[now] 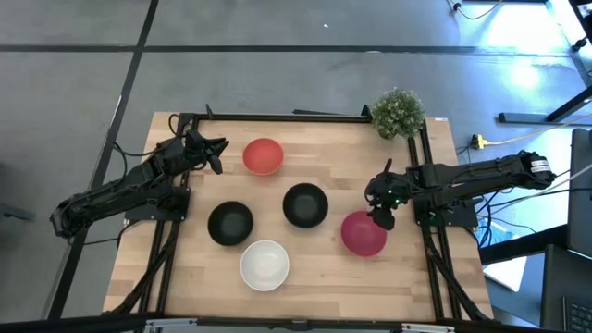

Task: Nest bowls inside each other
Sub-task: Stack the pink bowl on top of the black bowl

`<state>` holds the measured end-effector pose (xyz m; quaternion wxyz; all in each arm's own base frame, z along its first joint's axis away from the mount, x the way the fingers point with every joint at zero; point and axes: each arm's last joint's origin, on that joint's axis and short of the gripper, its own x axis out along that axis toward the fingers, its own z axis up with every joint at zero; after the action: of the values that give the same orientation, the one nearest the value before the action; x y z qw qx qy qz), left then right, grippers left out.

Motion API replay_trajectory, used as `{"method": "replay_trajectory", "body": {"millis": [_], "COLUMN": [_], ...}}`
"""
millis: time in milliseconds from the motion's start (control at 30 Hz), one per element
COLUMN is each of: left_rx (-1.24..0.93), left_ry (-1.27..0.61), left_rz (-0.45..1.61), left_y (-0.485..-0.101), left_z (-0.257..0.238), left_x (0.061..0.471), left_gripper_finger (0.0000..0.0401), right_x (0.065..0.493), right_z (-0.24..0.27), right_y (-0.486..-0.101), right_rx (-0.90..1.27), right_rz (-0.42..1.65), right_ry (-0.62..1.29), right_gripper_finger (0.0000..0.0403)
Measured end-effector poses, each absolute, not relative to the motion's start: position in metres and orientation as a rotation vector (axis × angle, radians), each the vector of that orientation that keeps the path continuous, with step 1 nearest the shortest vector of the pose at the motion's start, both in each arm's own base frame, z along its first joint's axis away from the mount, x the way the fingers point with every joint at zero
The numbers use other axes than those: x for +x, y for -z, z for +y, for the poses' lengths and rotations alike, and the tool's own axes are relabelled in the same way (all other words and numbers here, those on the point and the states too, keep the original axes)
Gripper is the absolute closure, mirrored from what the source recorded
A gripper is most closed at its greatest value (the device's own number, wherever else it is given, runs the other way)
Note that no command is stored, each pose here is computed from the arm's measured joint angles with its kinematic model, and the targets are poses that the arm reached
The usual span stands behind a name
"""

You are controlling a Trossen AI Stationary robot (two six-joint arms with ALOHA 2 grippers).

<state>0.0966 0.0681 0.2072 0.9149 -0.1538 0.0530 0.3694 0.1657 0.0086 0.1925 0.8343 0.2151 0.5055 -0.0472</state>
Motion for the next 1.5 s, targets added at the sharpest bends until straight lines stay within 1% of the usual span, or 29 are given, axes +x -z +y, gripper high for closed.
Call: {"method": "replay_trajectory", "body": {"millis": [200,300,433,567,667,733,767,800,933,1000,1200,1367,1500], "left_rx": [-0.317,-0.317,-0.317,-0.317,-0.317,-0.317,-0.317,-0.317,-0.317,-0.317,-0.317,-0.317,-0.317], "left_ry": [-0.760,-0.760,-0.761,-0.761,-0.761,-0.761,-0.761,-0.761,-0.761,-0.761,-0.761,-0.761,-0.761], "left_rz": [0.109,0.110,0.113,0.113,0.113,0.113,0.113,0.113,0.114,0.113,0.113,0.114,0.113], "left_y": [-0.207,-0.207,-0.207,-0.207,-0.207,-0.207,-0.207,-0.207,-0.207,-0.207,-0.207,-0.207,-0.207], "left_z": [0.068,0.068,0.068,0.068,0.068,0.068,0.068,0.068,0.068,0.068,0.068,0.068,0.068], "left_x": [0.097,0.097,0.097,0.097,0.097,0.097,0.097,0.097,0.097,0.097,0.097,0.097,0.097], "left_gripper_finger": [0.0327,0.0327,0.0327,0.0327,0.0327,0.0327,0.0327,0.0327,0.0327,0.0327,0.0327,0.0327,0.0327], "right_x": [0.166,0.169,0.178,0.182,0.183,0.183,0.183,0.183,0.183,0.184,0.192,0.200,0.207], "right_z": [0.009,0.009,0.009,0.010,0.010,0.010,0.010,0.010,0.010,0.009,0.009,0.007,0.006], "right_y": [-0.186,-0.180,-0.177,-0.176,-0.175,-0.174,-0.173,-0.173,-0.173,-0.173,-0.181,-0.204,-0.229], "right_rx": [0.470,0.463,0.443,0.448,0.449,0.450,0.448,0.451,0.460,0.456,0.448,0.386,0.316], "right_rz": [1.130,1.177,1.143,1.128,1.137,1.142,1.147,1.148,1.144,1.134,1.062,1.018,1.005], "right_ry": [0.127,0.134,0.106,0.093,0.094,0.095,0.098,0.093,0.103,0.107,0.092,0.132,0.169], "right_gripper_finger": [0.0209,0.0223,0.0250,0.0290,0.0334,0.0369,0.0383,0.0389,0.0387,0.0392,0.0392,0.0392,0.0392]}}
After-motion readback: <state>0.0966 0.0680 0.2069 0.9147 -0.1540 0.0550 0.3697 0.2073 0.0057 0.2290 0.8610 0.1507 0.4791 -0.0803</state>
